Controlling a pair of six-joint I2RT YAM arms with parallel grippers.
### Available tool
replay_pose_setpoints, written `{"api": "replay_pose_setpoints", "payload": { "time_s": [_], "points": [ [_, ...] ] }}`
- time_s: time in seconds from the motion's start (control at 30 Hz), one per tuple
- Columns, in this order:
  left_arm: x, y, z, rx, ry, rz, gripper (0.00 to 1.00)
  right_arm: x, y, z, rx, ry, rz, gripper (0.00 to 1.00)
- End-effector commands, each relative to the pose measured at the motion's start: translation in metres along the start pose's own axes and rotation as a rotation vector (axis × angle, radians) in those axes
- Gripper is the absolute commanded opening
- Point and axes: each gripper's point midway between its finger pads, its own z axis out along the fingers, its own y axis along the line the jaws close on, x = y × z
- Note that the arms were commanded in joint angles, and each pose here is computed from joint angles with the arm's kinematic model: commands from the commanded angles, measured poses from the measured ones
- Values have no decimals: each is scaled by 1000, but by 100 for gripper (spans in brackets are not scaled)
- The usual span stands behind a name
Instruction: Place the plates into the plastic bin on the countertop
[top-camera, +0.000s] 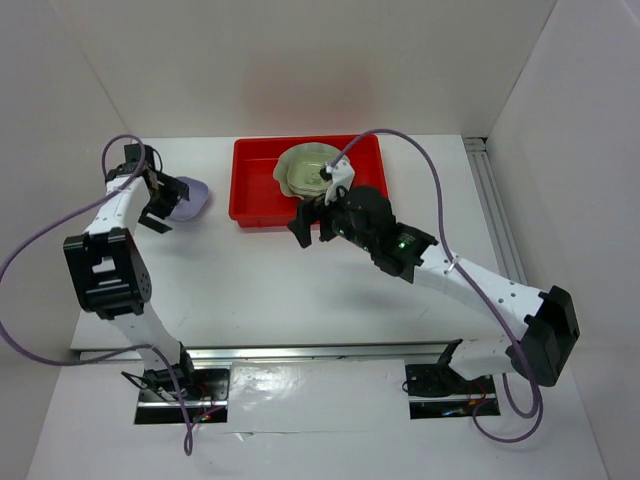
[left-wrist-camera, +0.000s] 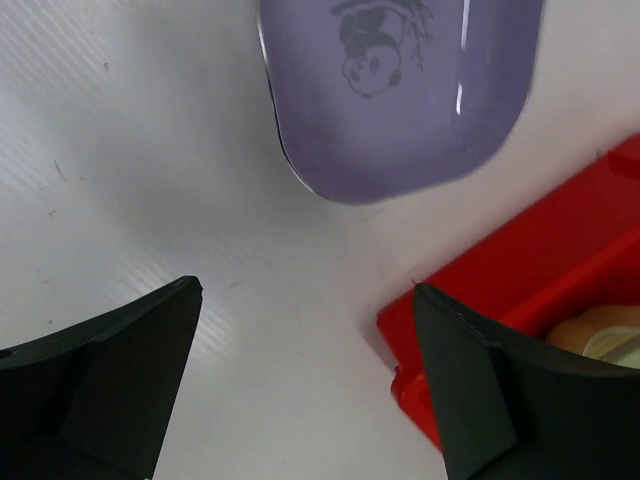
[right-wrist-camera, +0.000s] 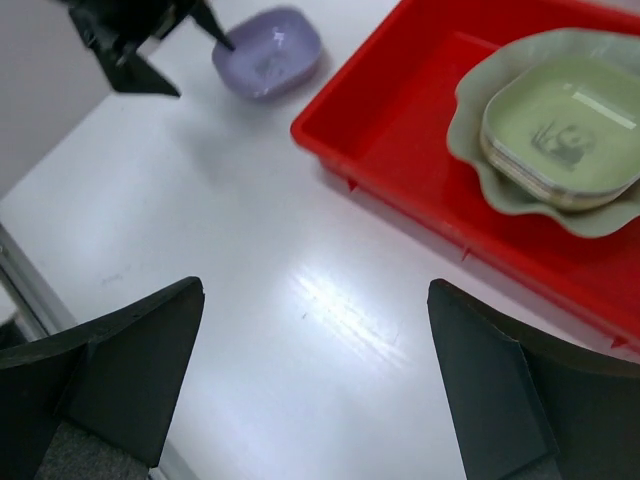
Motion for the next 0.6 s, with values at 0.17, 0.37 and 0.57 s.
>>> {"api": "replay_pose_setpoints", "payload": {
  "time_s": [0.17,0.37,0.57],
  "points": [
    [10,33,80,-205,69,-223,100,2,25,-26,-56,-40,9,100],
    [-8,38,107,-172,7,-245,100,25,22,-27,-41,4,-10,100],
    [-17,28,92,-98,-38,-220,99,44,21,-18,-27,50,-29,100]
  ]
}}
